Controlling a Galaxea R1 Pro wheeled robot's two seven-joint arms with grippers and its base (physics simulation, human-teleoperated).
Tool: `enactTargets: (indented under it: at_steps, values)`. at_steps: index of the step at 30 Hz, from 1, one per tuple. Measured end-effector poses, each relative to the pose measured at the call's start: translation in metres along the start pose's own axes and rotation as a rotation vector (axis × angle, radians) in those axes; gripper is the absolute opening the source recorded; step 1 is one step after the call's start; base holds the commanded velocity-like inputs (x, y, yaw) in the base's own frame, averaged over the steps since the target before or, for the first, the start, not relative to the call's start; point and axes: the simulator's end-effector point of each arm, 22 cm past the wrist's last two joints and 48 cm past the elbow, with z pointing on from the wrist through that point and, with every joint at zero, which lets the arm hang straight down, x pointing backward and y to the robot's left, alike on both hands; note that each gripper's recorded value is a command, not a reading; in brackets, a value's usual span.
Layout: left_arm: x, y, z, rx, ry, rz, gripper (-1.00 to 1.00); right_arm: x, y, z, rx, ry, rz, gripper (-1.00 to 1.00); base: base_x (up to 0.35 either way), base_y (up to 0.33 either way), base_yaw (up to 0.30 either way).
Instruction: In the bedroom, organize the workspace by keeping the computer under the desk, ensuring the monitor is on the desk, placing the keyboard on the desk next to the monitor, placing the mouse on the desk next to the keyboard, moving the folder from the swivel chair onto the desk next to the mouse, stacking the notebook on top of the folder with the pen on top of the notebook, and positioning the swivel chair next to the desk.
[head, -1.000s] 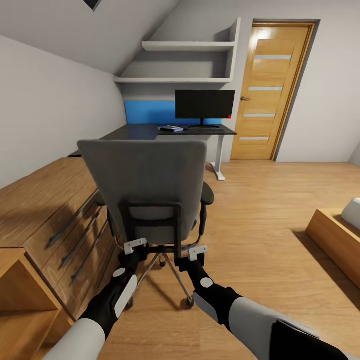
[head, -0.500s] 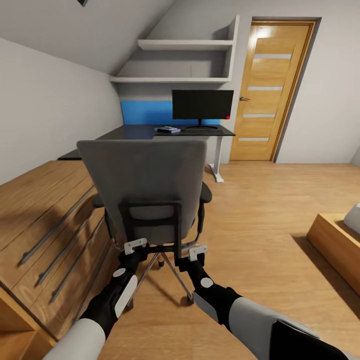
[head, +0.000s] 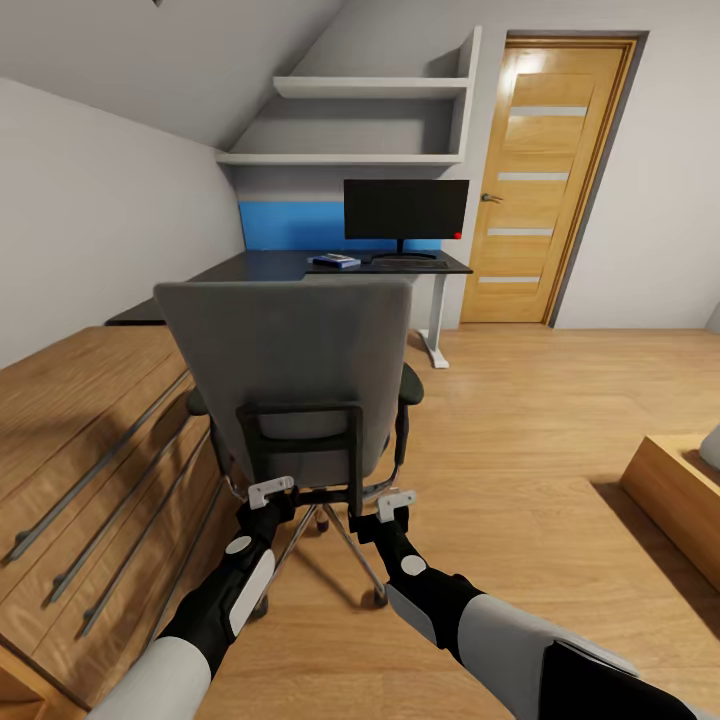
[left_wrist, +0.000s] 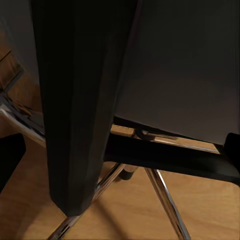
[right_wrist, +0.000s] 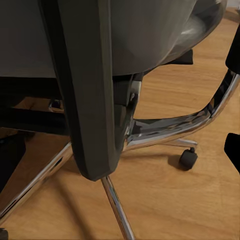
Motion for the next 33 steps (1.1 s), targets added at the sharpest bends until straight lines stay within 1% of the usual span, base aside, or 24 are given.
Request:
enactTargets:
  at_steps: [13, 22, 33]
  values:
    - [0.0001, 0.0026, 0.0004, -0.003, 0.0, 0.003, 1.0, -0.0002, 0.0002, 0.0, -0.001, 0.0, 0.0, 1.0, -0.001, 0.002, 0.0]
    - [0.0001, 0.0019, 0.0004, -0.002, 0.0, 0.003, 1.0, 0.0, 0.0002, 0.0001, -0.001, 0.0, 0.0, 1.0, -0.146, 0.111, 0.0]
    - [-0.0001, 0.0019, 0.0004, -0.002, 0.0, 0.003, 1.0, -0.0002, 0.0003, 0.0, -0.001, 0.0, 0.0, 1.0, -0.026, 0.018, 0.0]
